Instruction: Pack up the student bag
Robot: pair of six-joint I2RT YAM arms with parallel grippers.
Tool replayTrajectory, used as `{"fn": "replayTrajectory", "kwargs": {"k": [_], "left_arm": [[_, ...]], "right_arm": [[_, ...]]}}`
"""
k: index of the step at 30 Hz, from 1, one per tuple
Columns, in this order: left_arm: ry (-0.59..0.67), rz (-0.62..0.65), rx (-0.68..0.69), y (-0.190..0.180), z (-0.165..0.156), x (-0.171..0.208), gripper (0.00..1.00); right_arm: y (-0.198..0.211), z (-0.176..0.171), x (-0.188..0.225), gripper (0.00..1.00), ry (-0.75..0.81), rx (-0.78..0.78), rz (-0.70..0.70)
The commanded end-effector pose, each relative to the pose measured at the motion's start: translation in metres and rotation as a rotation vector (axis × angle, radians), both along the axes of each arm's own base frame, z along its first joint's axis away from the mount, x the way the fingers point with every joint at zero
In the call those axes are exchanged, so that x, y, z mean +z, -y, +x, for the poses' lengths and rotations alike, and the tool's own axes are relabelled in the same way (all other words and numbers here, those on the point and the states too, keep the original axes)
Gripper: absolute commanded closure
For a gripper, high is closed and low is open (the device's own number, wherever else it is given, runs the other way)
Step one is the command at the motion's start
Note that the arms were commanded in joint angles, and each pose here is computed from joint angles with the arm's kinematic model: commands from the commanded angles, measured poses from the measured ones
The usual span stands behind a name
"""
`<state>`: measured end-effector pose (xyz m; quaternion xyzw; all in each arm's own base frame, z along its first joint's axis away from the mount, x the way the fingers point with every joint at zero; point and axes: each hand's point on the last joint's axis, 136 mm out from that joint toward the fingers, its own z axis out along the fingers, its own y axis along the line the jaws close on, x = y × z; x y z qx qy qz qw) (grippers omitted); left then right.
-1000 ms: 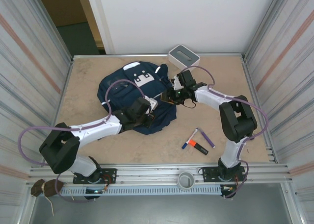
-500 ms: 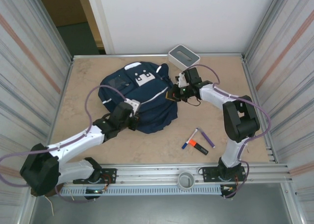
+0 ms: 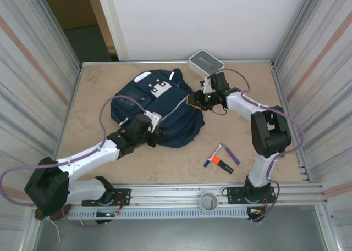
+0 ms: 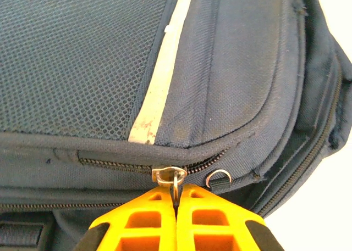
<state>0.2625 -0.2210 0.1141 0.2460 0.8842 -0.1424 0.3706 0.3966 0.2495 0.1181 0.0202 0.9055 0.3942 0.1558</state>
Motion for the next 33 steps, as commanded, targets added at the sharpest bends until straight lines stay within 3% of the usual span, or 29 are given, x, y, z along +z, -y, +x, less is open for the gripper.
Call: {"fn": "replayTrajectory", "kwargs": {"k": [1,4,5,8,10,15,18,22,28,33], "left_arm": [[0.048,-0.065,-0.053,0.023,0.004,0.022,1.00],[0.045,-0.054,-0.055,0.023,0.003,0.019,1.00],[0.048,-0.041,-0.048,0.020,0.003,0.017,1.00],[0.066,0.036,0.024,-0.002,0.008,0.008,1.00],[0.060,0.084,0.107,-0.027,0.012,0.000,1.00],[0.024,0.067,0.292,-0.077,0.025,-0.013,0.99],[0.016,0.054,0.335,-0.087,0.031,-0.011,0.86],[0.045,0.010,0.262,-0.074,0.026,0.008,0.54],[0.231,-0.052,0.082,-0.037,0.013,0.052,0.32],[0.321,0.046,-0.140,0.010,0.012,0.068,0.21]], "right_arm": [[-0.009,-0.012,0.008,0.51,0.018,-0.011,0.018],[-0.018,-0.013,-0.003,0.52,-0.004,0.004,0.012],[-0.019,-0.012,-0.004,0.57,-0.003,0.003,0.015],[-0.012,-0.006,-0.005,0.85,0.013,-0.020,-0.008],[-0.002,-0.003,-0.004,0.99,0.028,-0.040,-0.037],[-0.002,-0.006,0.003,1.00,0.045,-0.017,-0.024],[-0.017,-0.013,0.007,1.00,0.045,0.036,-0.001],[-0.036,-0.019,0.019,0.95,0.055,0.078,0.033],[-0.046,-0.027,0.054,0.89,0.110,0.086,0.101],[-0.055,-0.032,0.082,0.87,0.140,0.102,0.170]]}}
